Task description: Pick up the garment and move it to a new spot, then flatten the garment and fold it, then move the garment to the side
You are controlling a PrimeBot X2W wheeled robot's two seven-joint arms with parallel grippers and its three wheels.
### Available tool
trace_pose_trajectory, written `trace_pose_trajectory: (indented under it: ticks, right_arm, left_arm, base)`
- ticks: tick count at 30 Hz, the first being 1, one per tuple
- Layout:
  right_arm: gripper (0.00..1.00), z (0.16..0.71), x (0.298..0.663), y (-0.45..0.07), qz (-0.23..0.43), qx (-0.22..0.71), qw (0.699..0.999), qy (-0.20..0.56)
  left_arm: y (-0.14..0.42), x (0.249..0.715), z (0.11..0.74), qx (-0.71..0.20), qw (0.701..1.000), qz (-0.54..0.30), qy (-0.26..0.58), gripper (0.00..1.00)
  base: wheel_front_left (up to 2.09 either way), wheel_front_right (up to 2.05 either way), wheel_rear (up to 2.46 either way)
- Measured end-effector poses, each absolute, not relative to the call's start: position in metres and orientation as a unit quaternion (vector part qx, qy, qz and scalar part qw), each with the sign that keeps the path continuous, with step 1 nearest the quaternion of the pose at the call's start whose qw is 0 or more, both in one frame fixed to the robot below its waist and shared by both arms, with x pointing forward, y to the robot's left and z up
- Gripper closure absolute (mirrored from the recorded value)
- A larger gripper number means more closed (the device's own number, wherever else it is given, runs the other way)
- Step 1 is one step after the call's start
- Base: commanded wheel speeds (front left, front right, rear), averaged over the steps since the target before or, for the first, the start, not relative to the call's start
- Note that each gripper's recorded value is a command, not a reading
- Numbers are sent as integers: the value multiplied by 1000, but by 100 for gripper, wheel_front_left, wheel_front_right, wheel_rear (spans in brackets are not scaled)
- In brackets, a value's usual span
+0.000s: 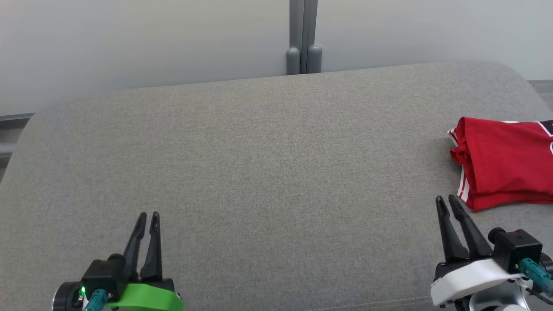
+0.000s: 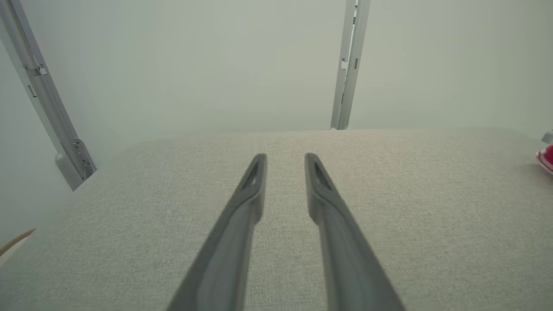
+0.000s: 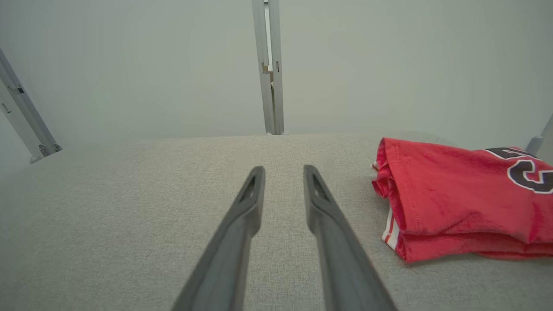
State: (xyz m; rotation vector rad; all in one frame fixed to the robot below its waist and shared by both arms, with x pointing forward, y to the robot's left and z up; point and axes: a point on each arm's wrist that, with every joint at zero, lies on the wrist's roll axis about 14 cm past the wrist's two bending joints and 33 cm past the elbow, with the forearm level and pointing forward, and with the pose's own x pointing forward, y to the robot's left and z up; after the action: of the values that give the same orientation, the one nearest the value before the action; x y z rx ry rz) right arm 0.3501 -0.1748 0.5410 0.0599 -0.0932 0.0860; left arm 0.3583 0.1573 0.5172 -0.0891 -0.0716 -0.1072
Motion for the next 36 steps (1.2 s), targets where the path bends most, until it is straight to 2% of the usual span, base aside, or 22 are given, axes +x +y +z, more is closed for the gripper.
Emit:
trace_pose_trajectory:
  ticks: [17,36]
  right_arm:
    - [100,524,348,-188,29,186,982,-15]
    - [100,514,349,-203,10,340,940,4]
  left_arm:
    - [156,357,503,-194,980,-38,8,100]
    - [156,359,500,-342,939,-25,27,100]
  base:
    - [0,0,0]
    - [0,0,0]
